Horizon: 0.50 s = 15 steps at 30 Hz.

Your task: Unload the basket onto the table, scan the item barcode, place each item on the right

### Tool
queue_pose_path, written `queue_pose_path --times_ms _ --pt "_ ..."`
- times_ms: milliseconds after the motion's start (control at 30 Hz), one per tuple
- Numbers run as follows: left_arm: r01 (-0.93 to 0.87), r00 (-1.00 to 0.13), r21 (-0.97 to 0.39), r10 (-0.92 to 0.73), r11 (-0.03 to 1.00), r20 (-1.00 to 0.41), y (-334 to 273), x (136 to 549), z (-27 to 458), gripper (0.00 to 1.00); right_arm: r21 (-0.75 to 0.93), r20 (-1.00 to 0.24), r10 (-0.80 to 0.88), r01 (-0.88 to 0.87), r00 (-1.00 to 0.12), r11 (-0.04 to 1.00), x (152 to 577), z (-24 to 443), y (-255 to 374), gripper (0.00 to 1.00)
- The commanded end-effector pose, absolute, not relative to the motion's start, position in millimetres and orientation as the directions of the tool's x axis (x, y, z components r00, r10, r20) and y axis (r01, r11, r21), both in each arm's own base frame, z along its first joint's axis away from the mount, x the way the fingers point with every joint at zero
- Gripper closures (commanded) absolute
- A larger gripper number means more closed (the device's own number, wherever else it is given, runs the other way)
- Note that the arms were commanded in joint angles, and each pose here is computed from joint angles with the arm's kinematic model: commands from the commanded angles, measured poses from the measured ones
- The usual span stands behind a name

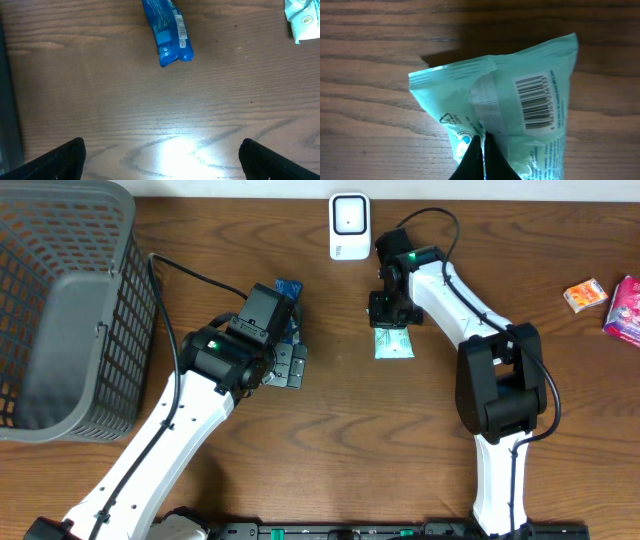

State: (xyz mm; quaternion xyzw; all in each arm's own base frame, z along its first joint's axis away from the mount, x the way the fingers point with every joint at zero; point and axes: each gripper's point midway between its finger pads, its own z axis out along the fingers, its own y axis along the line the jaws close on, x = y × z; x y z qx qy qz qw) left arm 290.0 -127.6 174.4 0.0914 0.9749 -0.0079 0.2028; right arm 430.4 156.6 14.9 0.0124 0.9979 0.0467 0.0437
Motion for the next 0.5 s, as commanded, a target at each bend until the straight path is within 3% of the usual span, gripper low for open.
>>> queue_pose_path --times_ms 0,167,233,267,300,333,433,467 --pt "0.179 -0.903 0.029 0.176 0.983 -0.392 -126 290 173 0.02 0.104 -0.024 0.036 0.033 -0.999 0.994 421 3 159 0.99" --pt "0.179 -0.903 0.029 0.176 0.983 -0.392 -126 290 173 0.02 0.118 -0.077 0.007 -0.002 -0.997 0.993 441 59 165 0.9" --pt "0.179 -0.903 0.029 0.176 0.983 -0.392 -126 290 173 0.02 0.101 -0.097 -0.023 -0.033 -0.995 0.994 446 81 161 0.81" --pt "0.179 -0.903 0.029 0.176 0.983 -0.392 -126 290 173 0.02 0.041 -0.108 -0.013 -0.018 -0.994 0.999 448 97 144 0.45" --pt "0.179 -0.903 0.029 0.176 0.983 -0.392 -126 290 173 0.02 0.037 -0.105 -0.01 -0.014 -0.994 0.999 448 98 142 0.26" --pt "0.179 -0.903 0.029 0.176 0.983 -0.392 -126 290 173 0.02 0.035 -0.094 0.001 -0.002 -0.996 0.999 447 98 136 0.18" --pt "0.179 -0.903 0.029 0.176 0.983 -0.392 -126 290 173 0.02 0.023 -0.062 0.013 0.012 -0.998 1.0 442 94 122 0.14" --pt "0.179 -0.903 0.029 0.176 0.983 -0.392 -126 290 173 0.02 0.02 -0.048 0.021 0.02 -0.999 1.0 441 93 115 0.02"
